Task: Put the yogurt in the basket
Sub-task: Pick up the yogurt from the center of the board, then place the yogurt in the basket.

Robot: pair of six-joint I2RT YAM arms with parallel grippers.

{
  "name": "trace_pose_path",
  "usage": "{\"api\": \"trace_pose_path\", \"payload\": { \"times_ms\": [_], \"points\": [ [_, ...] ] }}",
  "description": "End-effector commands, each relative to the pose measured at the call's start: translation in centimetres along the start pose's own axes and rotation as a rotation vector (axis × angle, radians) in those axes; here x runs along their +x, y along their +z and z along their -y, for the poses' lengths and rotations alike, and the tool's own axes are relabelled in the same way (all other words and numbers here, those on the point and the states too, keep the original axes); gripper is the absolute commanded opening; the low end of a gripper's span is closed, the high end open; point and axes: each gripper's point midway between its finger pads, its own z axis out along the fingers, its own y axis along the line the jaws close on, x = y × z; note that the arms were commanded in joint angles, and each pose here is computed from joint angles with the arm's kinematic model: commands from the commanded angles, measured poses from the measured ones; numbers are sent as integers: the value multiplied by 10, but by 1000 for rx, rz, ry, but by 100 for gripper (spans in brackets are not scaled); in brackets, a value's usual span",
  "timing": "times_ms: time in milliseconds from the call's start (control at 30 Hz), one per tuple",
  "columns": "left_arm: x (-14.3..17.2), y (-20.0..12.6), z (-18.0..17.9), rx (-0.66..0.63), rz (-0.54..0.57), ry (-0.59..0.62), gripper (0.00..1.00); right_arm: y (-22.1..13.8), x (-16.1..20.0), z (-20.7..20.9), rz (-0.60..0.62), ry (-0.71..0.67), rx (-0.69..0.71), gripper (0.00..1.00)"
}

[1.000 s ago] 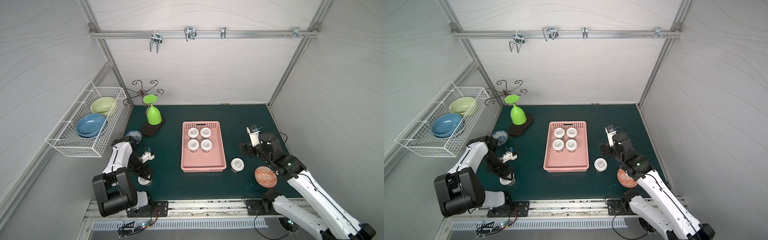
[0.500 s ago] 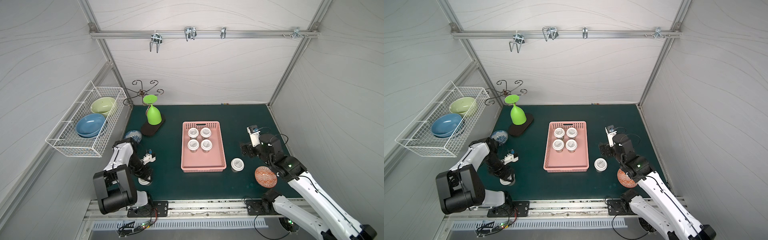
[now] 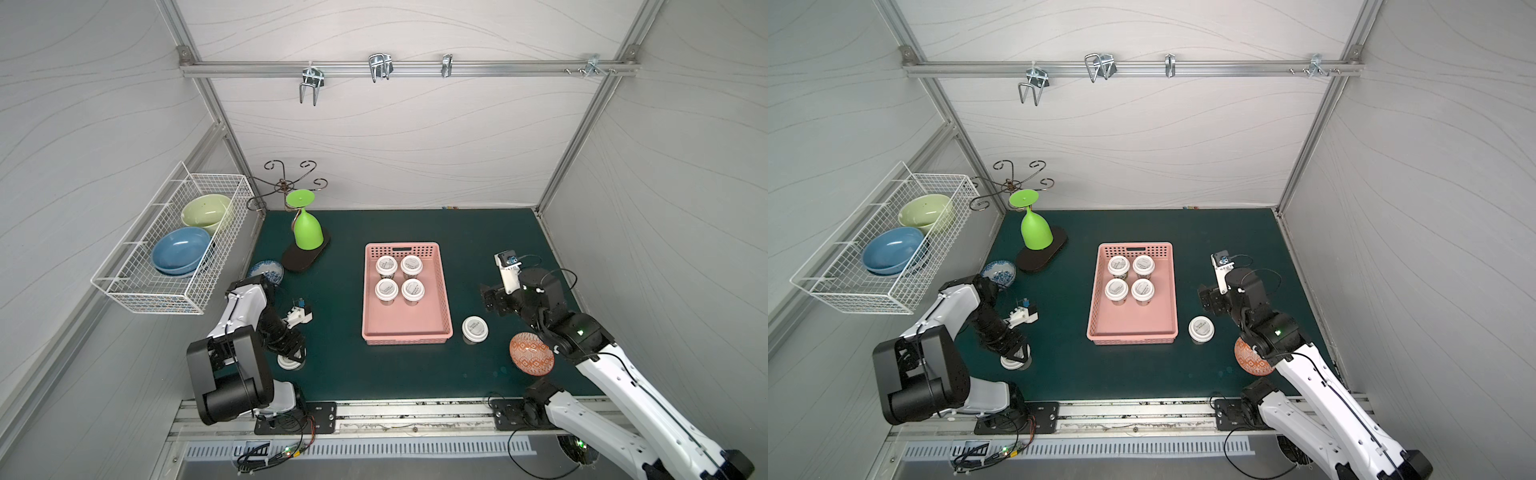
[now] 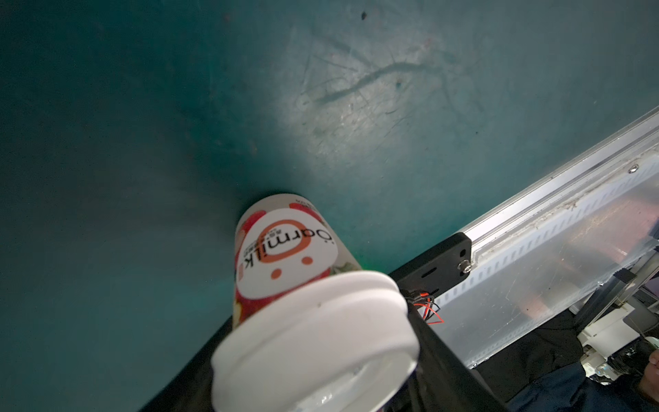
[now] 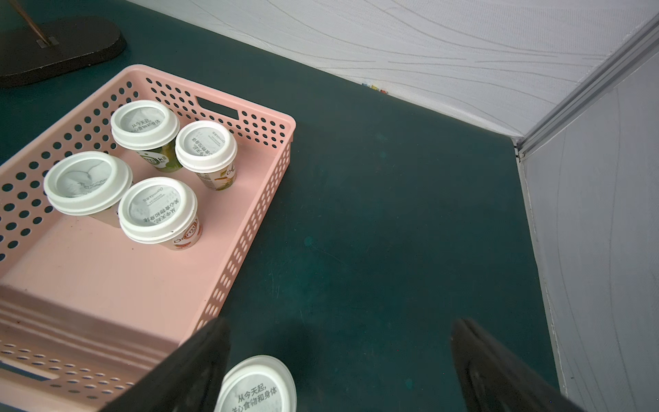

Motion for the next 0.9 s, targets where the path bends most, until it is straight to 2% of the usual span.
{"api": "trace_pose_path", "payload": {
  "times_ms": [0, 167, 367, 567, 867],
  "points": [
    [-9, -15, 6, 19, 55, 4, 67, -2, -3, 3, 24, -6, 18, 99],
    [-20, -32, 8, 12, 80, -5, 66, -4, -3, 4, 27, 1, 24, 99],
    [-43, -52, 20, -24, 113, 47, 66, -3, 0, 4, 17, 12, 24, 99],
    [-73, -78, 49, -19, 178, 93, 65, -3, 2, 4, 15, 18, 27, 99],
    [-101, -95, 104, -32, 191, 241, 65, 0, 3, 4, 22, 28, 31, 99]
  ]
}}
